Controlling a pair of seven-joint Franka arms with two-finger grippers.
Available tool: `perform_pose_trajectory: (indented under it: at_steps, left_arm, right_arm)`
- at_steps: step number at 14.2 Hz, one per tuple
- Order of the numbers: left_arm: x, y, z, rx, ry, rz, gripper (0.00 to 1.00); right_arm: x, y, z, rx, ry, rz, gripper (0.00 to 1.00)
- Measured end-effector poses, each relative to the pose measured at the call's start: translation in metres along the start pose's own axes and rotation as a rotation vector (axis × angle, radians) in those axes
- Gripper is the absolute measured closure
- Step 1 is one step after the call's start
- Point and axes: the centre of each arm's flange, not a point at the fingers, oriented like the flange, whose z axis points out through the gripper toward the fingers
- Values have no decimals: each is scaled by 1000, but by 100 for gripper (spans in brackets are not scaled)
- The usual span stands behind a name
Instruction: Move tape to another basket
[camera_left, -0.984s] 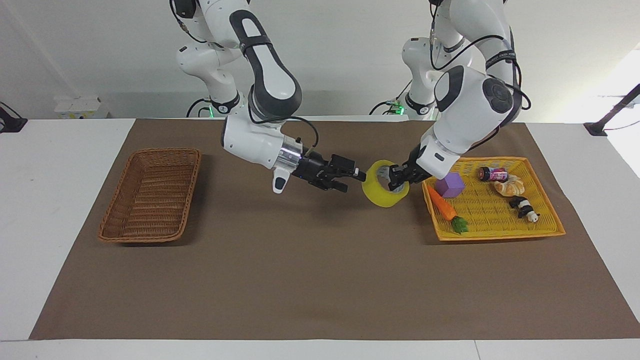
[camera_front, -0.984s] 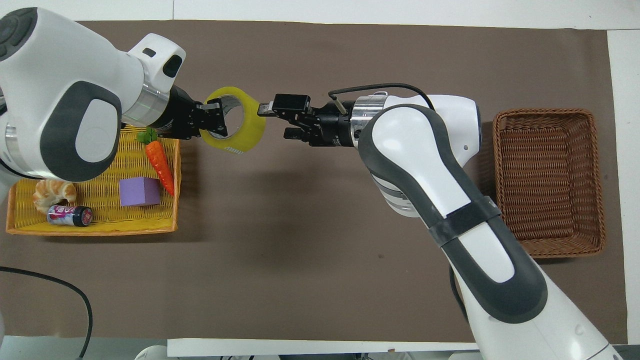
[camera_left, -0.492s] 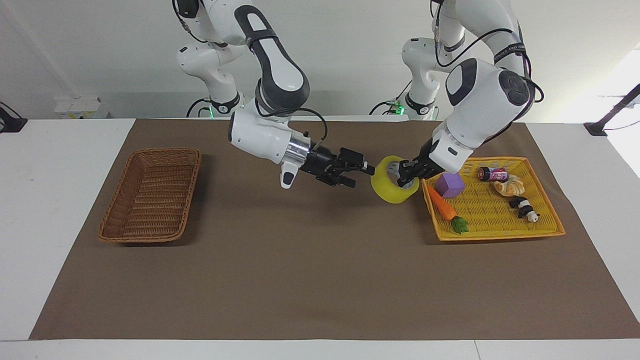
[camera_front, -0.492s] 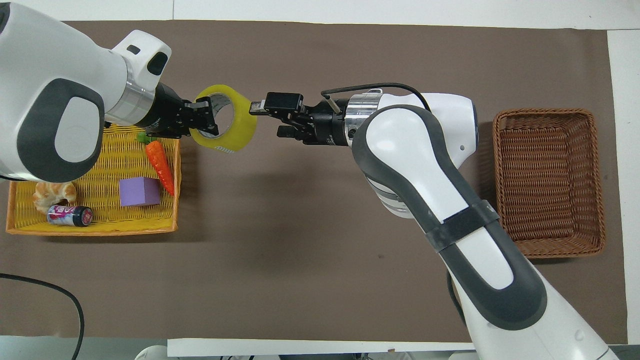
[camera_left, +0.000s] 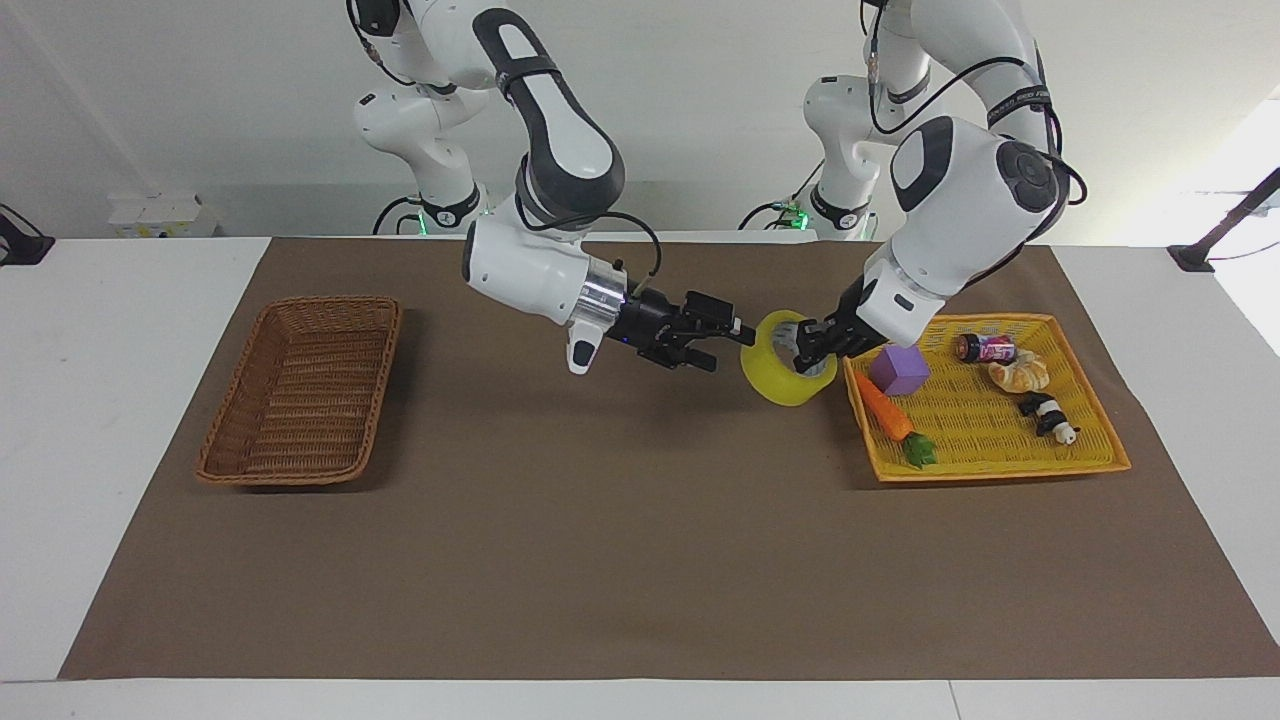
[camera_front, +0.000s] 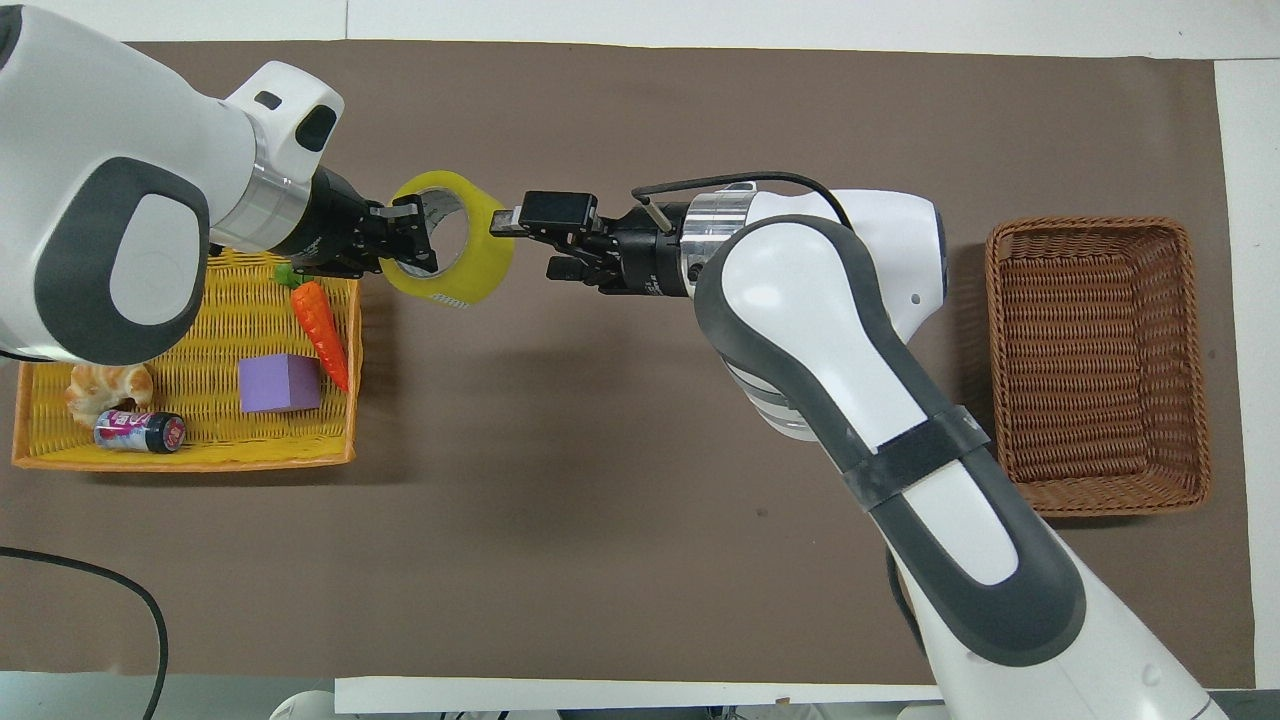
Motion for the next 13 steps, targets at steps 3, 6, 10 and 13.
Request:
perform_pose_trajectory:
  at_steps: [3, 6, 10, 13]
  left_arm:
    - [0, 0, 0, 0, 0, 0, 78]
    - [-2, 4, 1, 0, -3, 7, 78]
    - [-4, 5, 4, 2, -7, 10, 78]
    - [-4, 5, 5, 4, -12, 11, 78]
  right_arm:
    - [-6, -5, 7, -11, 17, -19, 0]
    - [-15, -15, 14, -46, 29, -76, 0]
    - [-18, -19, 17, -51, 24, -93, 3]
    - [-18, -19, 17, -54, 24, -97, 19]
